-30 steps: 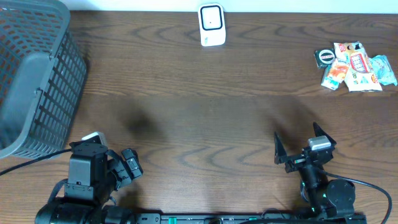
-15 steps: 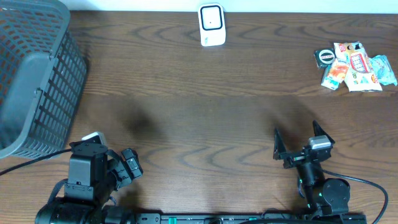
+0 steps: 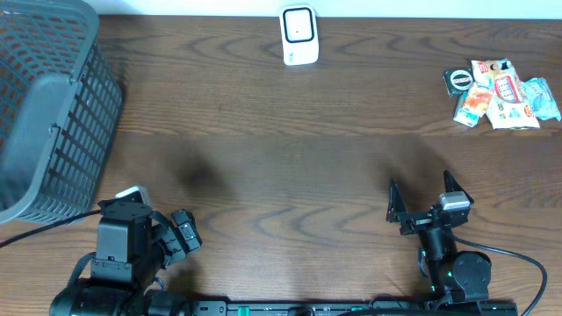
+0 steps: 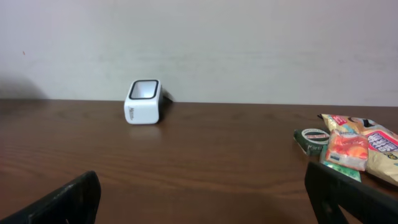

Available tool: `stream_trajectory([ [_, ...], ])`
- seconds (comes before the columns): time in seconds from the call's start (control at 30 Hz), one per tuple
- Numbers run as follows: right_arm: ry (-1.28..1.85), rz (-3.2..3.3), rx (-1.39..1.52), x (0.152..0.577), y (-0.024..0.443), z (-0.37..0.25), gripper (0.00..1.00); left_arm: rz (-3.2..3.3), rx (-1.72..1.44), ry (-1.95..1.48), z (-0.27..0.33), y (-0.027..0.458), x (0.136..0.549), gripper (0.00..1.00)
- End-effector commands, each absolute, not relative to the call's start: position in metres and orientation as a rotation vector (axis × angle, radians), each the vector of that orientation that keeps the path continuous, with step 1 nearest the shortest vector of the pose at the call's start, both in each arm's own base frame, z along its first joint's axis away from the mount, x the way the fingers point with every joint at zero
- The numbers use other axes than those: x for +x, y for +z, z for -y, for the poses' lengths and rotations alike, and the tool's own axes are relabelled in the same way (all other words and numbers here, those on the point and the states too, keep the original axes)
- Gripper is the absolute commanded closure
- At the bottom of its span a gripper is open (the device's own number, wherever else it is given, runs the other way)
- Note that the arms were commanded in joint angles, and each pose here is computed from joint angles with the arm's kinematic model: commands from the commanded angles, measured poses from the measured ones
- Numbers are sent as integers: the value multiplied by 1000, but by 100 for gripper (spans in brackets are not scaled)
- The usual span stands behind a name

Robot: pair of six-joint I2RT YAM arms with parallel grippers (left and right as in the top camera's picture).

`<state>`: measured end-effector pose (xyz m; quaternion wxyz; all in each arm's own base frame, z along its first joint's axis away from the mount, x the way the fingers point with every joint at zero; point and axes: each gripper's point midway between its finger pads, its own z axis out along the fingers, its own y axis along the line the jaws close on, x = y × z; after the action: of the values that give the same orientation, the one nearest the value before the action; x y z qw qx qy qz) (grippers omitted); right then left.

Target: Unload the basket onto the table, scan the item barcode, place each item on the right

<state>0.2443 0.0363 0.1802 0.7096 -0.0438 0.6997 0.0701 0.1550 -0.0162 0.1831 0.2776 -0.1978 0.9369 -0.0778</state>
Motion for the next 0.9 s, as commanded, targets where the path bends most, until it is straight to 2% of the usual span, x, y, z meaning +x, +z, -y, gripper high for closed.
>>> stream_trajectory([
  [0.0, 134, -1586, -102, 244, 171, -35, 1, -2512, -534, -197, 14, 183, 154, 2],
  [0.1, 131, -1648, -103, 244, 156, -34, 1, -2512, -534, -197, 14, 183, 155, 2],
  [0.87, 79, -1648, -80, 245, 156, -25, 1, -2512, -534, -197, 14, 183, 155, 3],
])
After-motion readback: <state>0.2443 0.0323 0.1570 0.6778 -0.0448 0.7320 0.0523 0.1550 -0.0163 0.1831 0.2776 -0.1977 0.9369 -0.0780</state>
